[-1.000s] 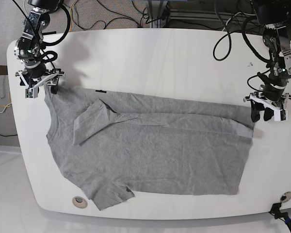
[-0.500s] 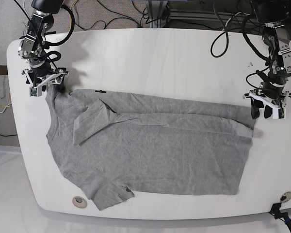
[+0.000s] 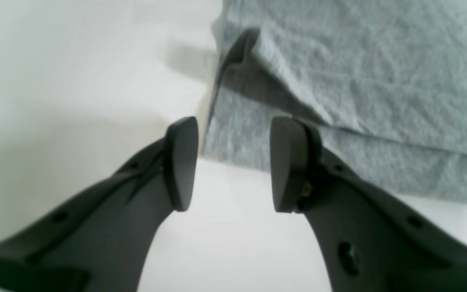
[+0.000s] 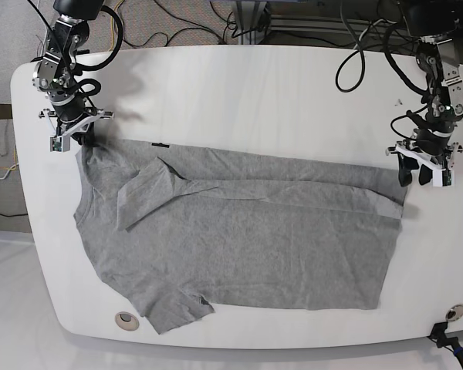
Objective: Fold the T-shirt properly
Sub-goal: 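Grasp the folded edge and drag the shirt toward the robot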
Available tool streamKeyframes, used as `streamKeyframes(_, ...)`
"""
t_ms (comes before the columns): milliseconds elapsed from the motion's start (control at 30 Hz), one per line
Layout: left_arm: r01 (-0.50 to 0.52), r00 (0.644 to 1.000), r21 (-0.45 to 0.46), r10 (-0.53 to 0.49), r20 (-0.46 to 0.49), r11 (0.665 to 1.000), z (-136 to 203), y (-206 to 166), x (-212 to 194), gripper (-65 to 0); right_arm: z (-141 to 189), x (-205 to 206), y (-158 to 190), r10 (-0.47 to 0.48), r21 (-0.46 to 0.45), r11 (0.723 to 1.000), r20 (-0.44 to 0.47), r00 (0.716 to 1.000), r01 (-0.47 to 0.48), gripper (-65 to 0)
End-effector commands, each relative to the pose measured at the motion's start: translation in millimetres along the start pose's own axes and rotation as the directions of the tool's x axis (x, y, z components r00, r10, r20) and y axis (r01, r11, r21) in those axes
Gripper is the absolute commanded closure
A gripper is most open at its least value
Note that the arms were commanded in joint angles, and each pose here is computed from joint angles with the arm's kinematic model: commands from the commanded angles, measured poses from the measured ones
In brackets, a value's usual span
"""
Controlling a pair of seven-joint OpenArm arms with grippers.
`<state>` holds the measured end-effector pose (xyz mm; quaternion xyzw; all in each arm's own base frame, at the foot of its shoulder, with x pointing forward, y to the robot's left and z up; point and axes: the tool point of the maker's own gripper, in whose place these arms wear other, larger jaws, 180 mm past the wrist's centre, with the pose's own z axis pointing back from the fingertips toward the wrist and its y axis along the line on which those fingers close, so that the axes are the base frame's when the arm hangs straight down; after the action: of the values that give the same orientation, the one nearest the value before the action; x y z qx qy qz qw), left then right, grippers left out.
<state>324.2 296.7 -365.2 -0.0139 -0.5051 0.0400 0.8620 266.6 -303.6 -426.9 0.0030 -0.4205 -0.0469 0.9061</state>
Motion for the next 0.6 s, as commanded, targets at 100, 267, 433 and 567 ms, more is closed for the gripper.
streamKeyframes(100,-0.043,0.999,0.054,0.043,0.009,0.998,-1.3,28.1,-1.9,-27.7,2.1,4.6,-6.2,0.016,-0.013,1.0,0.002,1.0,-0.016,0.0)
streamKeyframes(267,-0.097,0.995,0.076,0.099,-0.019,0.992,-17.7,38.2,-10.5,-27.7,1.9,4.6,-5.6,0.015,-0.011,1.0,0.003,1.0,-0.015,0.0)
streamKeyframes(433,-0.101,0.995,0.071,0.103,-0.016,0.992,-21.5,36.0,-8.0,-27.7,2.0,3.8,-5.2,0.016,-0.01,1.0,0.001,1.0,-0.016,0.0)
streamKeyframes(567,-0.118,0.992,0.072,0.121,-0.033,0.99,-27.3,36.3,-13.4,-27.7,2.1,4.3,-4.8,0.017,-0.009,1.0,0.002,1.0,-0.017,0.0)
